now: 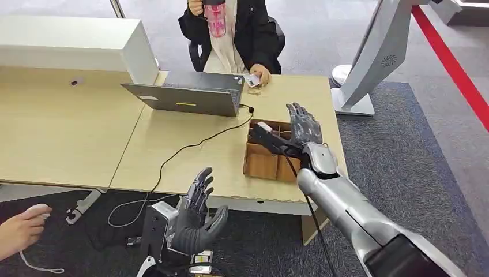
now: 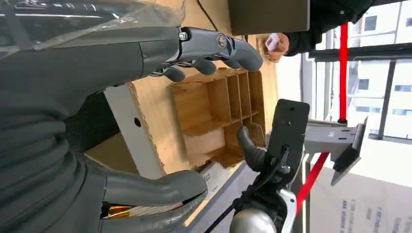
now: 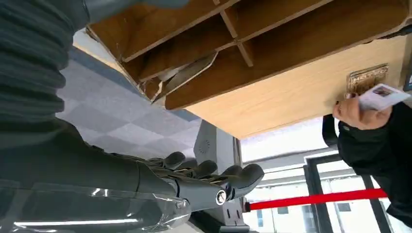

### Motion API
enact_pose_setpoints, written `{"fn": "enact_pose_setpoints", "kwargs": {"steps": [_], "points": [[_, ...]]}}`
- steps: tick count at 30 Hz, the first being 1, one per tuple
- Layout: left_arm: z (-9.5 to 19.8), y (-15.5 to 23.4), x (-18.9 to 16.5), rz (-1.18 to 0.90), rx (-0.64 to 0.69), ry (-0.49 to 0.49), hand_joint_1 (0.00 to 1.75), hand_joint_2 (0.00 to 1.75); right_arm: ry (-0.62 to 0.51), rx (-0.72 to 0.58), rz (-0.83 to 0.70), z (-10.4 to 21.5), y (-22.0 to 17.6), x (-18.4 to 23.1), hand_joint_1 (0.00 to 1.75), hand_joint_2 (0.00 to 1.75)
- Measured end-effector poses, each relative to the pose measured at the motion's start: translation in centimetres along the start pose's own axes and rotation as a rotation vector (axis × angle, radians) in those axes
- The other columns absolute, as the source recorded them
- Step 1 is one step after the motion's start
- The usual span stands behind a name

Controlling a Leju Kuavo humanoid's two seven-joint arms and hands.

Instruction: Pass the card to the sensor for recognition and then transmit it.

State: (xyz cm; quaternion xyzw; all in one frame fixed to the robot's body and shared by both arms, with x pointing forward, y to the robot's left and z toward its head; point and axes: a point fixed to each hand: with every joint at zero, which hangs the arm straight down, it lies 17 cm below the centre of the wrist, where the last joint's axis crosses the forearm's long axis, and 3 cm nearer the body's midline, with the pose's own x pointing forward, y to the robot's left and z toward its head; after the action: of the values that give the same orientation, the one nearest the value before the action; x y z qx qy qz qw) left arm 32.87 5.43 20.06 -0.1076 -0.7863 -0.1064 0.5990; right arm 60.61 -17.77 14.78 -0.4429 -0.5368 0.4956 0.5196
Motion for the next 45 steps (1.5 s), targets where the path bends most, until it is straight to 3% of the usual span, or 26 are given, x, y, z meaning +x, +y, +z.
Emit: {"fn": "enact_pose_setpoints", "kwargs": {"steps": [45], "points": [[-0.1,1.0,0.4,0.002,0.033,-0.011,0.0,1.75,0.106,0.027,0.092,-0.4,0.9,-4.3,0.0,1.75]]}}
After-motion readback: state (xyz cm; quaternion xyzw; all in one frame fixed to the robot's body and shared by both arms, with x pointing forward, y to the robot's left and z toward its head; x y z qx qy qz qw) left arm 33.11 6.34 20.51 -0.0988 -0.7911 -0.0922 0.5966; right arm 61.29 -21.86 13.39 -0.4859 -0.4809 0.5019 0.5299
